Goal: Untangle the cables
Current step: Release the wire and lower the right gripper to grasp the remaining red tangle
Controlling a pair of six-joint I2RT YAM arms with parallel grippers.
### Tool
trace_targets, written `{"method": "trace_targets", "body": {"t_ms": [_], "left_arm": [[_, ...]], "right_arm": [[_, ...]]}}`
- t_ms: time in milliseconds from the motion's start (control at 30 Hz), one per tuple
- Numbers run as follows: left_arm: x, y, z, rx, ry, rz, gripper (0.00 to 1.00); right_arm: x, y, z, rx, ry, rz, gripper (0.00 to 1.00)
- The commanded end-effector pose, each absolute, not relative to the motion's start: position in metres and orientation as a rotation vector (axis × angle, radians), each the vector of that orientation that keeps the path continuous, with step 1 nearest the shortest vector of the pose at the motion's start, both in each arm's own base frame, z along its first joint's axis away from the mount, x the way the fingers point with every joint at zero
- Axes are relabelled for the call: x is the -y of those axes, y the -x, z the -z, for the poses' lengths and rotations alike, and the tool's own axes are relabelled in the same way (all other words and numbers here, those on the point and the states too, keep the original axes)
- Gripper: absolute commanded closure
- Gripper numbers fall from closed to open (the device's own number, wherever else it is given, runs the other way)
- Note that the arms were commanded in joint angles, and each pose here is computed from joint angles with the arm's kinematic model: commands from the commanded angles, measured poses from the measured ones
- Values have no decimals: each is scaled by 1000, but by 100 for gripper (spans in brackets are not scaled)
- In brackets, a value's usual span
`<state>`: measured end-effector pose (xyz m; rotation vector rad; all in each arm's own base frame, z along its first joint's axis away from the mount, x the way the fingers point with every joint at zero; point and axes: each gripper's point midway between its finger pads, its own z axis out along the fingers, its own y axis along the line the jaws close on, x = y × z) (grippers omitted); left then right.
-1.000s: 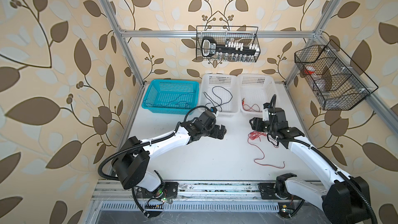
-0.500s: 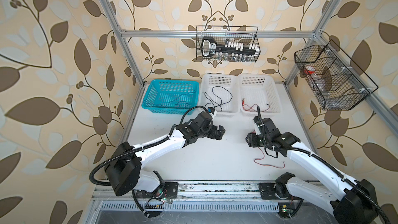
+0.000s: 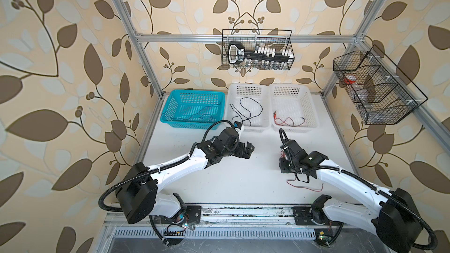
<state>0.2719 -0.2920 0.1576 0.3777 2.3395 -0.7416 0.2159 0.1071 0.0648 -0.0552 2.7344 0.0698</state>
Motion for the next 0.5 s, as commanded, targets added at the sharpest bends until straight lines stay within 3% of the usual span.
{"method": "trace_targets", "body": {"t_ms": [0, 367, 467], "left_arm": [[291, -274, -172, -2277, -374, 746, 1], [286, -275, -169, -2282, -358, 720, 1], [284, -275, -168, -2281, -351, 708, 1]], "right_arm": [[-109, -220, -61, -2721, 53, -66, 64], [-137, -252, -81, -2629, 179, -130, 99], [-147, -262, -93, -2596, 221, -152, 100]]}}
